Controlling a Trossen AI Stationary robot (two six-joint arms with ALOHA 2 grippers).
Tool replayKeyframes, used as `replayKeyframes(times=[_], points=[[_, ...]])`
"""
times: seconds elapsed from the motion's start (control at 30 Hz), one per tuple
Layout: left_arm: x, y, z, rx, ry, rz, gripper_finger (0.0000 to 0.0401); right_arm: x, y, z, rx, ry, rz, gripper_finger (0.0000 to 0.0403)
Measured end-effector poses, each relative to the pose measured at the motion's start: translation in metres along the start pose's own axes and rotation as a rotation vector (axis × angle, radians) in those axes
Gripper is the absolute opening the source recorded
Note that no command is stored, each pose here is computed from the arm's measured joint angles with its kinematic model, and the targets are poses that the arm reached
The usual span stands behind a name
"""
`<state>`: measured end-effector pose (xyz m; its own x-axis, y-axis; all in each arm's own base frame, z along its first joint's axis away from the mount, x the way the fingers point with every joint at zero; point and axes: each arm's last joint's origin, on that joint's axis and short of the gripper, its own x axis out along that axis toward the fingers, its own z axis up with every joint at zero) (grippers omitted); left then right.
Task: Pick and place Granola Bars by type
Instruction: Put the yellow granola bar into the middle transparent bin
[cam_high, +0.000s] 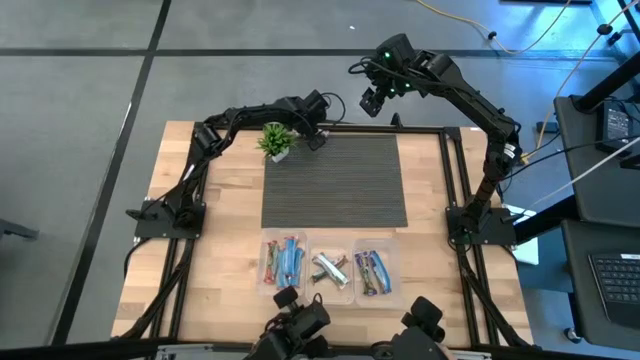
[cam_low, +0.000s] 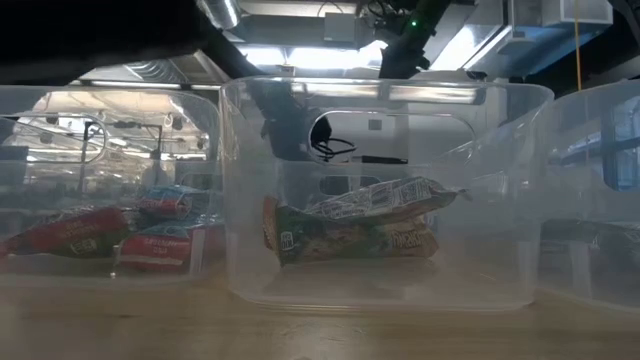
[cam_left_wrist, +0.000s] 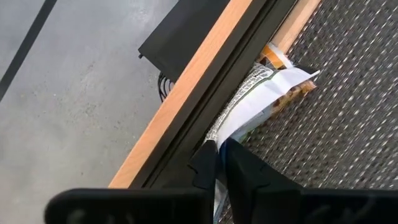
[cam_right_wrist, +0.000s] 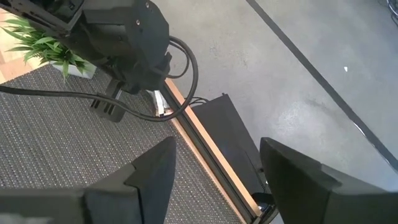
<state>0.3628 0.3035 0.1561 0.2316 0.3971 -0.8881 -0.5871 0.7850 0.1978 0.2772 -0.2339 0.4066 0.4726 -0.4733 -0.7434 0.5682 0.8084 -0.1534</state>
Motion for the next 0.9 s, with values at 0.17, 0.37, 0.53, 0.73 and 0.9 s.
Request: replayKeyframes(times=[0.17,0.37,0.53,0.73,0.9], points=[[-0.008,0.002,0.008,-0.002,-0.013,-0.011,0.0004,0.0,0.0,0.0,-0.003,0.001,0.0,0.0234],[-0.032,0.002,0.023,-0.006,-0.001,-0.015,0.0004,0.0,0.0,-0.001,-0.053,0.005,0.0,0.0234],[-0.067,-0.007,0.037,-0.057,0.024,-0.102,0.0006,0.0,-0.008,-0.003,-0.048,0.019,-0.011,0.0234],[-0.129,-0.033,0.038,-0.1,0.017,-0.18,0.0004,0.001,-0.025,-0.007,-0.076,0.032,-0.041,0.0234],[-0.184,-0.068,0.029,-0.183,-0.001,-0.231,0.0004,0.001,-0.042,-0.011,-0.04,0.037,-0.073,0.0234]])
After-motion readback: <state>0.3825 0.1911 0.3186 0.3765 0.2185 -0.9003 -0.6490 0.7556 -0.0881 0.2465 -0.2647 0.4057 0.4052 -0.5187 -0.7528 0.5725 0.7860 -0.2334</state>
